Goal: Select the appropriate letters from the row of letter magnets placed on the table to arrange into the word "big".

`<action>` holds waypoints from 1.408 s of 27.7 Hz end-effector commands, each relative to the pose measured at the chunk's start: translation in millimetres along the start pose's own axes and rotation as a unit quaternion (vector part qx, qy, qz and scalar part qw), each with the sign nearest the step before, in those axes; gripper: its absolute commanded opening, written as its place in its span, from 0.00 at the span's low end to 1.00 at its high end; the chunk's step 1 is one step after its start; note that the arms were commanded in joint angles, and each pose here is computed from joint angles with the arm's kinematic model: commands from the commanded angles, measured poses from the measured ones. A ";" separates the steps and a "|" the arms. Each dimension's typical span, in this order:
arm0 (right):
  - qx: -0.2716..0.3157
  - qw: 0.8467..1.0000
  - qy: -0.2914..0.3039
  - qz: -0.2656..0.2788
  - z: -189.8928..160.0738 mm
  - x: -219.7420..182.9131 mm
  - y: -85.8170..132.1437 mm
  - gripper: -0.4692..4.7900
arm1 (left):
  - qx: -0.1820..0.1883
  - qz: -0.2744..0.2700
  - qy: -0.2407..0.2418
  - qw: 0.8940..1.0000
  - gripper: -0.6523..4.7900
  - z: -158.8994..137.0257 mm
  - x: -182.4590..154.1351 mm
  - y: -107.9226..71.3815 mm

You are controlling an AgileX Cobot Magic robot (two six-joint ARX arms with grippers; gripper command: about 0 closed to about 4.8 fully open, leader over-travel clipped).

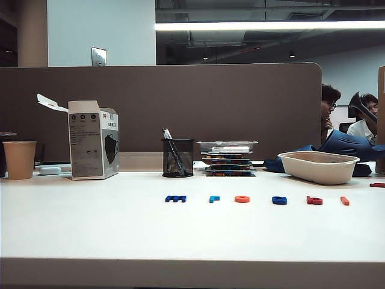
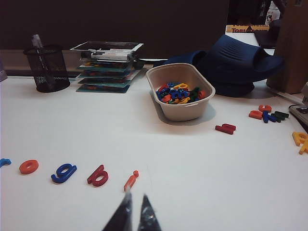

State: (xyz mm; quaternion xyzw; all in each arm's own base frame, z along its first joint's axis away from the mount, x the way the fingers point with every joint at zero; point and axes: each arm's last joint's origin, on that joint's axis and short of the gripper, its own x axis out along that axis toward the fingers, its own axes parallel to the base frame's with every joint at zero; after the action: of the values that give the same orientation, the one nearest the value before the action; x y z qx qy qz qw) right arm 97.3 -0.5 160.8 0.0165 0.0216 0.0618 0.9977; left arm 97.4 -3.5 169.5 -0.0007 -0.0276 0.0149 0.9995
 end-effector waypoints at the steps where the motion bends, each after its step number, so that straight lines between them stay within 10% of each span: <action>1: -0.003 1.000 -0.009 0.000 0.5 -0.1 0.1 0.13 | -0.002 -0.001 -0.007 1.000 0.11 2.7 -0.2 0.2; 21: -0.003 1.000 -0.009 0.000 0.5 -0.1 0.1 0.13 | -0.008 -0.032 -0.022 0.999 0.11 12.3 -1.8 -1.5; 39: -0.003 1.000 -0.010 0.000 0.6 -0.1 0.1 0.13 | -0.138 -0.246 0.133 0.950 0.11 178.0 -69.5 -8.0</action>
State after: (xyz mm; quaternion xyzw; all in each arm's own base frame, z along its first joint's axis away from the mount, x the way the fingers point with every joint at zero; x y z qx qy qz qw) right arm 97.3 -0.5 160.9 0.0165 0.0214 0.0618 0.9977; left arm 17.5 -12.2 336.7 -0.1259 0.0791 -0.2184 0.9645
